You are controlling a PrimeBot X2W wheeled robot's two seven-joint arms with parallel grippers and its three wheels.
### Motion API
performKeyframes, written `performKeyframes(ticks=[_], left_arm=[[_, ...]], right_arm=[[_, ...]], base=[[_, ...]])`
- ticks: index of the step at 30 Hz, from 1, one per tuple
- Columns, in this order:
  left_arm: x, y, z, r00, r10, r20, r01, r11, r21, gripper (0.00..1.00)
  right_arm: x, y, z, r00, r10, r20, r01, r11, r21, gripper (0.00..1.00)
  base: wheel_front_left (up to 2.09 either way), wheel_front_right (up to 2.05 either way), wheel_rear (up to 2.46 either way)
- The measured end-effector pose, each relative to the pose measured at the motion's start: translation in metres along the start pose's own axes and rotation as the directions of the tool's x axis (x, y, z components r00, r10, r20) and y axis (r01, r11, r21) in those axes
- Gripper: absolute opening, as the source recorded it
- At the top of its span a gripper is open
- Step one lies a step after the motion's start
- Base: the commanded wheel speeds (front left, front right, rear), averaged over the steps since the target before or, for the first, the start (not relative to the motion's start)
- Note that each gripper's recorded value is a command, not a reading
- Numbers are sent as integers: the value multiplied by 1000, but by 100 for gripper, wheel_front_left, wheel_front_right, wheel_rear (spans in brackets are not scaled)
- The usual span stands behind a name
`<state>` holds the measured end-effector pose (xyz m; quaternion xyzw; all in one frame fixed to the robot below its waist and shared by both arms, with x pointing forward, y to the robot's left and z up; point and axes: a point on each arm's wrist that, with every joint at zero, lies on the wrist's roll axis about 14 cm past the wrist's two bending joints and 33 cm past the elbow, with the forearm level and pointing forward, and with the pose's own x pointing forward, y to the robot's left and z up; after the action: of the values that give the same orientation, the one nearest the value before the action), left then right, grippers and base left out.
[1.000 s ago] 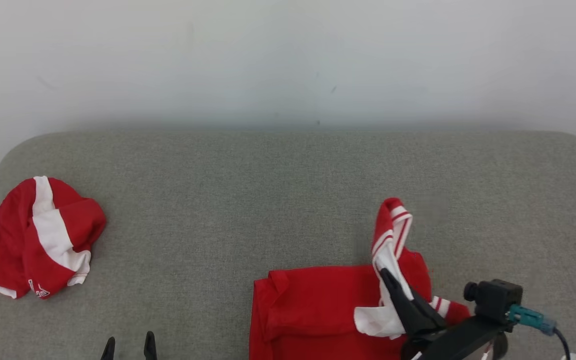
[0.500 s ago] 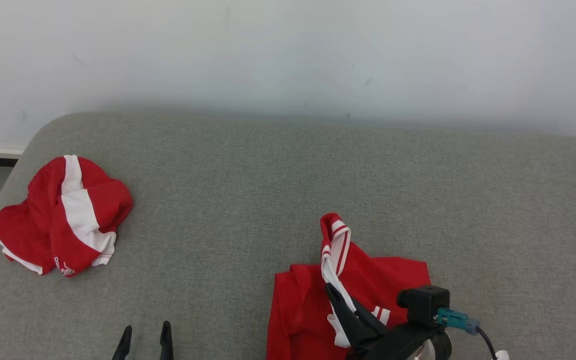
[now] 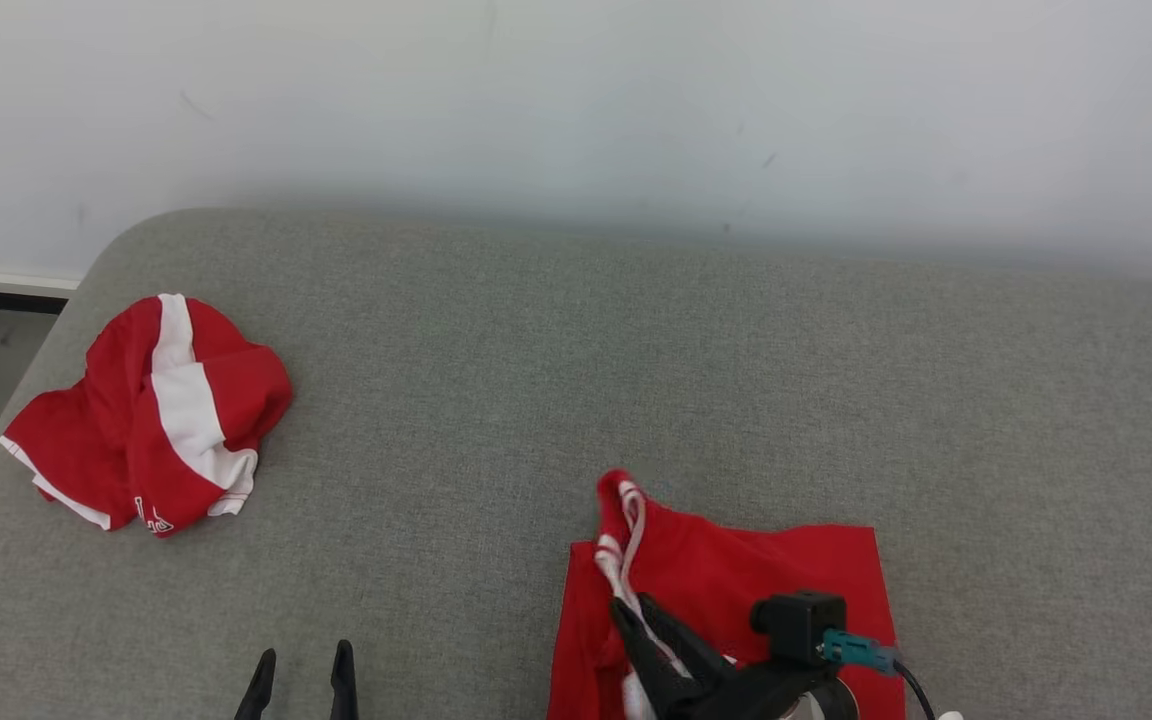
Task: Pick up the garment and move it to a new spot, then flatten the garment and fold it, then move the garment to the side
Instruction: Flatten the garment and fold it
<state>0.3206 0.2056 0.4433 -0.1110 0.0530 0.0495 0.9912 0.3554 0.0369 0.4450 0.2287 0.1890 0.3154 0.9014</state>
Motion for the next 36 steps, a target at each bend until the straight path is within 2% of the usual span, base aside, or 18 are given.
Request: performKeyframes(ticks=[6,10,12,15,19,23,24,25,30,36], left_arm=[[1,0,2,1000,1,7,-1,1000,-2,100],[2,0,3,1000,-1,11,1,1000,-2,100],[2,-1,3,1000,-4,11,4,1000,-1,100],[0,-1,2,1000,-6,7,6,1000,-2,100],[0,-1,4,1000,-7,16,7,1000,-1,100],[0,0,10,999,-8,33,7,1000,9,100],[0,0,10,999,-8,33,7,1000,9,100],[-1,1,12,999,-4,41,4,1000,13,100],[-1,0,19,998,-13,62,11,999,35,100],[2,-5,22,997,-30,72,27,998,52,100]], right_arm=[[6,18,28,993,54,107,-57,998,20,100],[2,24,63,971,79,228,-84,996,14,100],[-6,16,85,953,68,296,-71,997,0,100],[-21,-4,114,925,34,378,-18,999,-44,100],[-47,-40,131,894,-60,444,93,994,-53,100],[-78,-79,132,864,-172,473,236,969,-79,100],[-78,-79,132,864,-172,473,236,969,-79,100],[-91,-91,130,858,-201,473,298,945,-138,100],[-119,-108,118,827,-282,486,405,899,-167,100],[-135,-109,112,789,-334,515,460,878,-135,100]], base=[[0,0,0],[0,0,0],[0,0,0],[0,0,0],[0,0,0],[0,0,0],[0,0,0],[0,0,0],[0,0,0],[0,0,0]])
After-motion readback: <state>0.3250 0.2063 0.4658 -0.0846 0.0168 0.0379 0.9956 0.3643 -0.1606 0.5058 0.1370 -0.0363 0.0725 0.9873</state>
